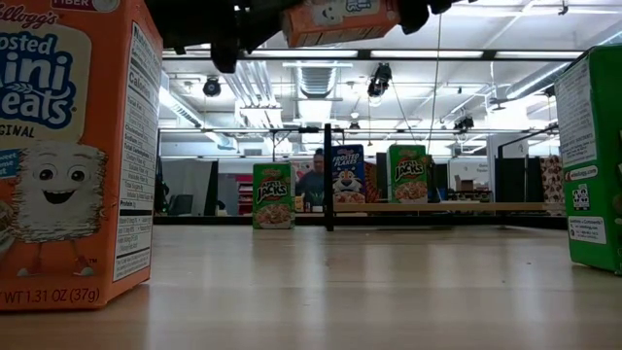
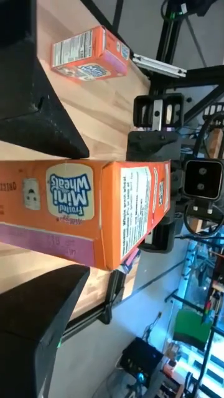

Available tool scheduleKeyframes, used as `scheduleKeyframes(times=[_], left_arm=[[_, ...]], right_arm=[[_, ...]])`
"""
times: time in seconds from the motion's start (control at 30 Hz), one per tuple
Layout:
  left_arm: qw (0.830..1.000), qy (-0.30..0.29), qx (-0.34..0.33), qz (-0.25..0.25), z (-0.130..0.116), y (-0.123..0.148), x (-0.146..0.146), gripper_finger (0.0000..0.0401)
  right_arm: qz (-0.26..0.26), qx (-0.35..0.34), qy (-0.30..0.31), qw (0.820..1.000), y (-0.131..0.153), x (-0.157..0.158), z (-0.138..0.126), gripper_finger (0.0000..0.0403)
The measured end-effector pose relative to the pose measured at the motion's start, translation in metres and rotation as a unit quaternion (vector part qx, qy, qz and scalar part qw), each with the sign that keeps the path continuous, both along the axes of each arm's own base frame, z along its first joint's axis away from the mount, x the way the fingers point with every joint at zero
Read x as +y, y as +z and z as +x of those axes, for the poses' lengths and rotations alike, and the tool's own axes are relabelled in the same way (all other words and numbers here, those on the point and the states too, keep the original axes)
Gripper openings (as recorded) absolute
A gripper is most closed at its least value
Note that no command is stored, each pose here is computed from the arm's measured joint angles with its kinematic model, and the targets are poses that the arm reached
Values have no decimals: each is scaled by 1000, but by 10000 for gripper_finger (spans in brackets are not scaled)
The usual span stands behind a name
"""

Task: Stack cereal on shelf
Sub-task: Put the center orange cereal box on the shelf

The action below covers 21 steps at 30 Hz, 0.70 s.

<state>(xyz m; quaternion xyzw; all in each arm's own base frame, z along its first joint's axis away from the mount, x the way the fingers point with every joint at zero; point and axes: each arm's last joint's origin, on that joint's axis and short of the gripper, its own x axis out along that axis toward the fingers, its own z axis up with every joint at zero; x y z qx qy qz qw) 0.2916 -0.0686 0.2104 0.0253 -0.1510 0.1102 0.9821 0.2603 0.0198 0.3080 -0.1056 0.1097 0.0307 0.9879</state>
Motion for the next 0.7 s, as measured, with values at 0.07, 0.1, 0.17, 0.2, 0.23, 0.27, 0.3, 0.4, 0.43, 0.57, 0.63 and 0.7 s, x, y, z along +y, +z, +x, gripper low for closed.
scheduleKeyframes(times=[0.07,0.1,0.17,0.2,0.23,0.27,0.3,0.4,0.43,0.57,0.63,0.7], left_arm=[[1000,7,0,-3,0,0,0,145],[1000,9,1,-4,0,0,1,148],[1000,13,1,-7,0,0,0,155],[1000,14,1,-7,0,0,0,158],[1000,15,1,-8,0,0,1,162],[1000,16,1,-8,0,0,1,167],[1000,17,1,-8,0,0,1,172],[1000,20,3,-9,0,-1,1,190],[1000,21,4,-9,-1,-1,1,196],[1000,21,9,-7,-1,-2,1,225],[1000,20,12,-6,-3,-4,1,238],[1000,20,12,-6,-6,-3,2,247]], right_arm=[[6,0,14,1000,0,1,0,262],[8,0,19,1000,0,1,0,253],[10,1,26,1000,0,1,0,237],[10,1,27,1000,0,1,0,230],[12,0,27,1000,0,1,0,225],[15,0,27,1000,0,2,0,221],[17,1,27,999,0,2,0,218],[19,0,30,999,1,2,-1,215],[19,0,30,999,1,2,-2,215],[27,23,25,999,7,1,-3,215],[27,48,15,998,16,-1,-4,215],[22,75,-10,997,28,-3,-6,215]])
